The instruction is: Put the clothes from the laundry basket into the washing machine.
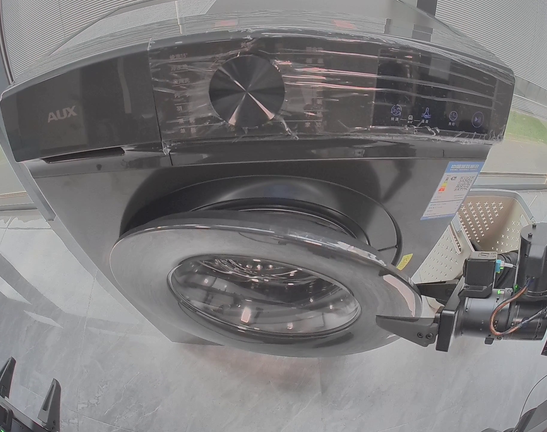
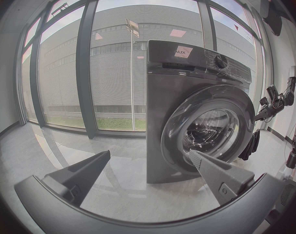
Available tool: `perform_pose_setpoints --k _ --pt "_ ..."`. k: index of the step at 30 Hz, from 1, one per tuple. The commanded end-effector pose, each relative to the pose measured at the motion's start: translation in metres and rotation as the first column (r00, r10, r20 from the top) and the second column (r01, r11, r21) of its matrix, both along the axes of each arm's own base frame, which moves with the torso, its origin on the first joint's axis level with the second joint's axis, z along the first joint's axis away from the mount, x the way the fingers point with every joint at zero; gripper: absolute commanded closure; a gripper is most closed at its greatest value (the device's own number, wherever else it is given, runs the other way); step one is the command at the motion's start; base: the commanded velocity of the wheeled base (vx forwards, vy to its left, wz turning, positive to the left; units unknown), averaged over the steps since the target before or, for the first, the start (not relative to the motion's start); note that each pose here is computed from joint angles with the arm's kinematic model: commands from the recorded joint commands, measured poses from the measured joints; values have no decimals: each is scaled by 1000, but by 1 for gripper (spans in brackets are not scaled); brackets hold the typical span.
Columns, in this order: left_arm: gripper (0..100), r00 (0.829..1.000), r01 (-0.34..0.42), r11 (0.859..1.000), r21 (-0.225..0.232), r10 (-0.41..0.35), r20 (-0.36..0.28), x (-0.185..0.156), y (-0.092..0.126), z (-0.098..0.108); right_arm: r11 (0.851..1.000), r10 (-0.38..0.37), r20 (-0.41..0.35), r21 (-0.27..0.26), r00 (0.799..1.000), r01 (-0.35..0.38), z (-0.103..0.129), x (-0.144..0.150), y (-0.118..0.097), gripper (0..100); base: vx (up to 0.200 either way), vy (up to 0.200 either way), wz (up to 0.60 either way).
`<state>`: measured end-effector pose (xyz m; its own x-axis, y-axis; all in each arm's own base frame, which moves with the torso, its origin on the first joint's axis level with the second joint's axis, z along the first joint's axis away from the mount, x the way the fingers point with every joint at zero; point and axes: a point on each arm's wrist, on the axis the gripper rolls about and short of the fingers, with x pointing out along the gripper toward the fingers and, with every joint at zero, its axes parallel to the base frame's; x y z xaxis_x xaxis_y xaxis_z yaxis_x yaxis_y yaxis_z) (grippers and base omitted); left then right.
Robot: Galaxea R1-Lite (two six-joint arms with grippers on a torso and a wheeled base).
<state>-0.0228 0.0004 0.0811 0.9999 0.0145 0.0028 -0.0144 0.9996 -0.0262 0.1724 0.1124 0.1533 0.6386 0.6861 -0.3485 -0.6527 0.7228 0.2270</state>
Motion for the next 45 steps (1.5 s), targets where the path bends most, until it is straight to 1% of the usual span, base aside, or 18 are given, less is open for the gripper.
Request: perform_pose_setpoints --k 1,5,11,17,18,21,25,29,34,37,40,42,45 --pt "0 1000 -1 1000 0 1 2 0 0 -5 1000 5 -23 -16 1000 -5 -11 6 6 0 0 0 0" --pt "0 1000 -1 1000 0 1 2 0 0 -5 999 16 -38 -27 999 -17 -16 0 4 0 0 0 0" --pt "0 1000 -1 1000 0 1 2 0 0 -5 999 29 -37 -28 999 -30 -18 -14 -2 0 0 0 0" --pt "0 1000 -1 1000 0 1 2 0 0 -5 1000 21 -21 -21 1000 -21 -14 -8 -1 0 0 0 0" --pt "0 1000 -1 1000 0 1 2 0 0 -5 1000 18 -10 -11 1000 -18 -10 -5 1 0 0 0 0" --pt "0 1000 -1 1000 0 1 2 0 0 -5 1000 16 -22 -12 1000 -16 -11 2 6 0 -200 0 0" --pt "0 1000 -1 1000 0 1 2 0 0 -5 999 24 -35 -22 999 -25 -15 3 9 0 0 0 0" --pt "0 1000 -1 1000 0 1 2 0 0 -5 998 51 -52 -36 997 -53 -21 -7 8 0 0 0 0" --pt "0 1000 -1 1000 0 1 2 0 0 -5 998 62 -32 -26 998 -63 -18 -20 1 0 0 0 0" --pt "0 1000 -1 1000 0 1 2 0 0 -5 999 47 -26 -24 999 -48 -16 -16 0 0 0 0 0" --pt "0 1000 -1 1000 0 1 2 0 0 -5 999 42 -4 -11 999 -42 -10 -10 3 0 0 0 0" --pt "0 1000 -1 1000 0 1 2 0 0 -5 999 38 -9 -15 999 -38 -10 -4 7 0 0 0 0" --pt "0 1000 -1 1000 0 1 2 0 0 -5 999 22 -14 -23 1000 -23 -12 6 11 0 -200 0 0"
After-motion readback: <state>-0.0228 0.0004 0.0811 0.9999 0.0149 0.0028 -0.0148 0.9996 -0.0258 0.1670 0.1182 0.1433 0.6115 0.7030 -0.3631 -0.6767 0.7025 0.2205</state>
